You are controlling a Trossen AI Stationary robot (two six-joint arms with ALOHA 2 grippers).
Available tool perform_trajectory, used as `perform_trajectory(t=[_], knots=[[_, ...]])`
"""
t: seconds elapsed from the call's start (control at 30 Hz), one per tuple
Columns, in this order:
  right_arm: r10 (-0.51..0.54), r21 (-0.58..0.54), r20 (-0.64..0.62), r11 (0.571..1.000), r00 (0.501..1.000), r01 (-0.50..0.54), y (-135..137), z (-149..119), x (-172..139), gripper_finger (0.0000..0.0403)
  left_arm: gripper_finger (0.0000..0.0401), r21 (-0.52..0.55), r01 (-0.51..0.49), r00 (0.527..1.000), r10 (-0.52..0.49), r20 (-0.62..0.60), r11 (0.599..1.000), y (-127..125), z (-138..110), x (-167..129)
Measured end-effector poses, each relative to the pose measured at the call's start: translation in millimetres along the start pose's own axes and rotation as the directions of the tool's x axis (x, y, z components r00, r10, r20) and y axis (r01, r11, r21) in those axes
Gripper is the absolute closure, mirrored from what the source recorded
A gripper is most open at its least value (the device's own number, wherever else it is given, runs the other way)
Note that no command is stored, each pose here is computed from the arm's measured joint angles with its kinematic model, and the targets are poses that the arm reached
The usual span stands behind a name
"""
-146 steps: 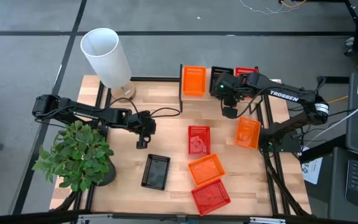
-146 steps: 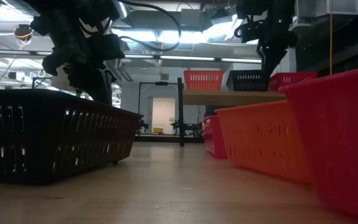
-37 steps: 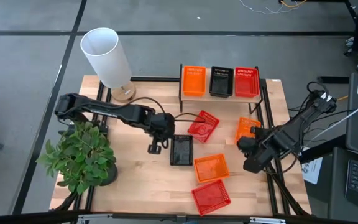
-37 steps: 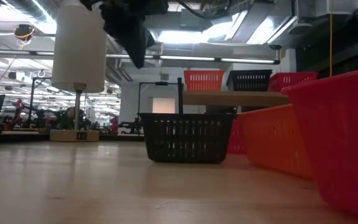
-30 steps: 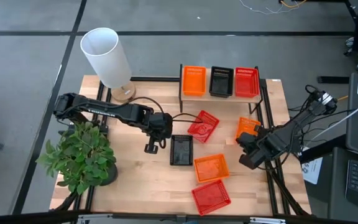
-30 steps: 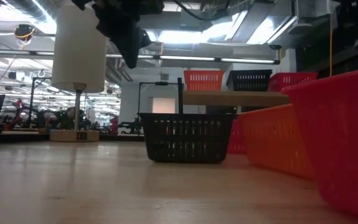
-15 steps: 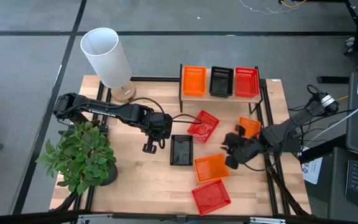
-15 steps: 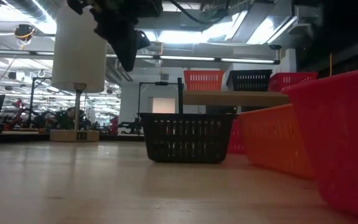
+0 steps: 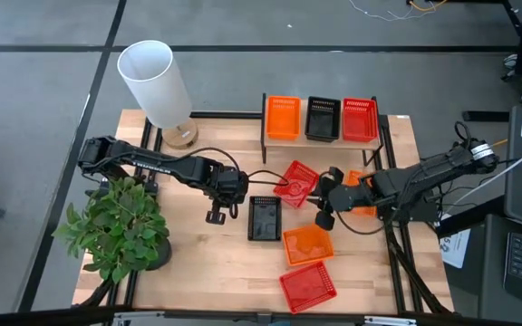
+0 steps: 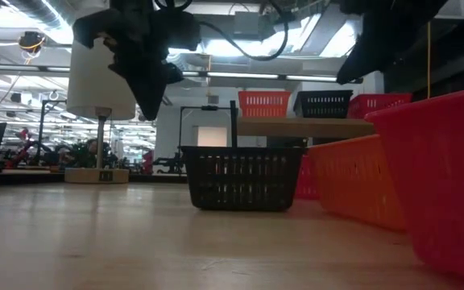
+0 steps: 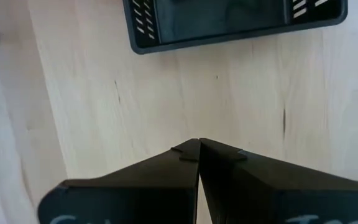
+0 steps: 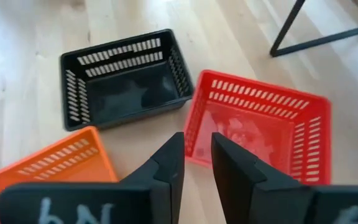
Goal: Stack baskets on shelf by color
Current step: Stack the top red bin on the red bin on the shelf
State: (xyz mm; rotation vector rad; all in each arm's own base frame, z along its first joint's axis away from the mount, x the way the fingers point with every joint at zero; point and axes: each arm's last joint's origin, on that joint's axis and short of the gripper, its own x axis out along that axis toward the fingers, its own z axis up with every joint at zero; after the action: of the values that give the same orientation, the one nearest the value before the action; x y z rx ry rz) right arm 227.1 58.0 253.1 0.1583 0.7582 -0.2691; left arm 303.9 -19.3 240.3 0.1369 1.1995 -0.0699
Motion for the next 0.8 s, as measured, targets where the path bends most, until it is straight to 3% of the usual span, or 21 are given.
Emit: perform_trajectory(t=[0.33, 0.63, 0.8], knots=[[0.061, -0.112, -0.035, 0.992, 0.998, -0.065, -10, 12, 39, 0.0323, 0.0401, 0.010, -0.001, 0.999, 0.000, 0.042, 1.000, -2, 4, 0], [-0.035, -0.056, -0.043, 0.998, 0.998, 0.032, -33, 17, 48, 0.0323, 0.0401, 0.014, -0.001, 0.999, 0.001, 0.046, 1.000, -2, 4, 0], [-0.096, -0.031, -0.068, 0.995, 0.993, 0.094, -44, 18, 69, 0.0323, 0.0401, 0.023, -0.004, 0.998, 0.003, 0.070, 1.000, -2, 7, 0]])
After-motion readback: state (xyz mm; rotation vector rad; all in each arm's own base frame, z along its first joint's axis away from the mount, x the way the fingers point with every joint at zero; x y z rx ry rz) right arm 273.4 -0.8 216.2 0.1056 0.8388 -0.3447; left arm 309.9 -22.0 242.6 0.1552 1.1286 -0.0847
